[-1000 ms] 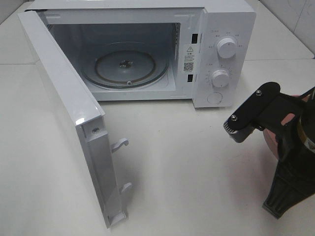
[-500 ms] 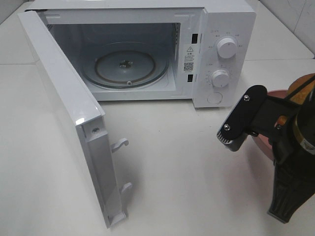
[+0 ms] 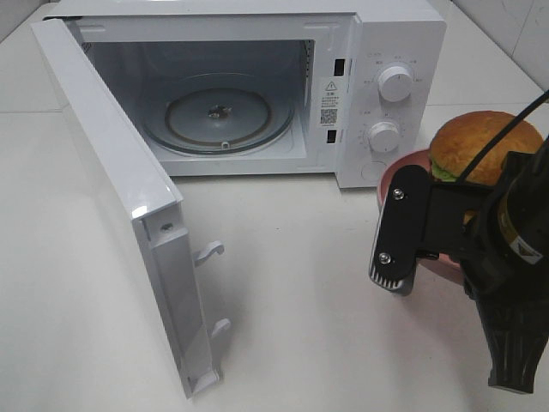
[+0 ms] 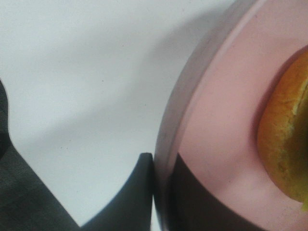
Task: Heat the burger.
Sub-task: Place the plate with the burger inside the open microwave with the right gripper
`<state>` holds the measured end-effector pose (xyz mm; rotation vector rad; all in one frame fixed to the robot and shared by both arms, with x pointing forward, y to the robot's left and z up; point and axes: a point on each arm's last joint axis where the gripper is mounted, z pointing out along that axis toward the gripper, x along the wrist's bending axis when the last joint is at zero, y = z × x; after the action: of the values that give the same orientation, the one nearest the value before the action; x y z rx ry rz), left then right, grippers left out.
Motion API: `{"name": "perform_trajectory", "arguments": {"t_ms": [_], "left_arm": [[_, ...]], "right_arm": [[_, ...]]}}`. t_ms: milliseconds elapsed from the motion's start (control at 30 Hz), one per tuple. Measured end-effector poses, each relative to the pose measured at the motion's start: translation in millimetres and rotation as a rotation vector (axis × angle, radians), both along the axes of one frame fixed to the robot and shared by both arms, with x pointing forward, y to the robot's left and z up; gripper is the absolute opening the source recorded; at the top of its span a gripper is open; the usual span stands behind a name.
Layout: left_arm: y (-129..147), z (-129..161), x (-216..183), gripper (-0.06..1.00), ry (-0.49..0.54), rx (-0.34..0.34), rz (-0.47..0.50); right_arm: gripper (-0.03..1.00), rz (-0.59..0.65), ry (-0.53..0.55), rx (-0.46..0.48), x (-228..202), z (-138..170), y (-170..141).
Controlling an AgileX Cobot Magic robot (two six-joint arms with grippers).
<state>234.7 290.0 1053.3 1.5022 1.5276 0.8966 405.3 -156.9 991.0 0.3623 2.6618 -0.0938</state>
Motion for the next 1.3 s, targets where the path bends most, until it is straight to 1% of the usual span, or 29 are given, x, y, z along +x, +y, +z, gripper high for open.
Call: {"name": "perform_trajectory", "arguments": {"t_ms": [33,100,133,200,233,367,400,533,667,733,767,800,867,900,1033,1133,1200,1233,1267,1300], "left_arm": [[0.0,0.0,0.0,0.98,0.000,0.000,0.000],[0.0,0.0,0.0,0.98,0.000,0.000,0.000],[0.0,0.0,0.0,0.98,0.000,0.000,0.000],[0.0,0.0,0.0,0.98,0.000,0.000,0.000],[0.0,0.0,0.0,0.98,0.000,0.000,0.000],[0.0,0.0,0.0,0.98,0.000,0.000,0.000],[0.0,0.0,0.0,0.98,0.000,0.000,0.000],[0.0,0.0,0.0,0.98,0.000,0.000,0.000],[0.0,0.0,0.0,0.98,0.000,0.000,0.000],[0.0,0.0,0.0,0.98,0.000,0.000,0.000],[0.0,0.0,0.0,0.98,0.000,0.000,0.000],[0.0,0.0,0.0,0.98,0.000,0.000,0.000],[0.0,0.0,0.0,0.98,0.000,0.000,0.000],[0.0,0.0,0.0,0.98,0.000,0.000,0.000],[0.0,0.0,0.0,0.98,0.000,0.000,0.000],[0.0,0.0,0.0,0.98,0.000,0.000,0.000],[0.0,0.0,0.0,0.98,0.000,0.000,0.000],[0.0,0.0,0.0,0.98,0.000,0.000,0.000],[0.0,0.0,0.0,0.98,0.000,0.000,0.000],[0.0,0.0,0.0,0.98,0.000,0.000,0.000]], "right_arm": [[0.03,0.000,0.000,0.000,0.0,0.0,0.0],[0.04,0.068,-0.012,0.000,1.7,0.5,2.7],[0.04,0.068,-0.012,0.000,1.7,0.5,2.7],[0.04,0.131,-0.036,0.007,4.0,1.4,5.8],[0.04,0.131,-0.036,0.007,4.0,1.4,5.8],[0.04,0.212,-0.089,0.016,8.5,3.7,10.4],[0.04,0.212,-0.089,0.016,8.5,3.7,10.4],[0.04,0.275,-0.133,0.034,11.6,5.7,14.9],[0.04,0.314,-0.140,0.024,12.2,6.1,16.0],[0.04,0.371,-0.143,0.007,12.5,6.2,17.4],[0.04,0.371,-0.143,0.007,12.5,6.2,17.4],[0.04,0.415,-0.148,-0.005,12.8,6.5,18.6],[0.04,0.431,-0.150,-0.008,12.9,6.6,19.1],[0.04,0.469,-0.158,-0.010,13.2,7.0,20.9],[0.04,0.514,-0.170,-0.010,13.6,7.6,23.1],[0.04,0.579,-0.178,-0.016,13.5,8.0,25.8],[0.04,0.594,-0.179,-0.017,13.3,8.0,26.4],[0.04,0.631,-0.176,-0.023,12.7,7.9,27.6],[0.04,0.631,-0.176,-0.023,12.7,7.9,27.6],[0.04,0.665,-0.173,-0.029,12.1,7.7,28.6]]}}
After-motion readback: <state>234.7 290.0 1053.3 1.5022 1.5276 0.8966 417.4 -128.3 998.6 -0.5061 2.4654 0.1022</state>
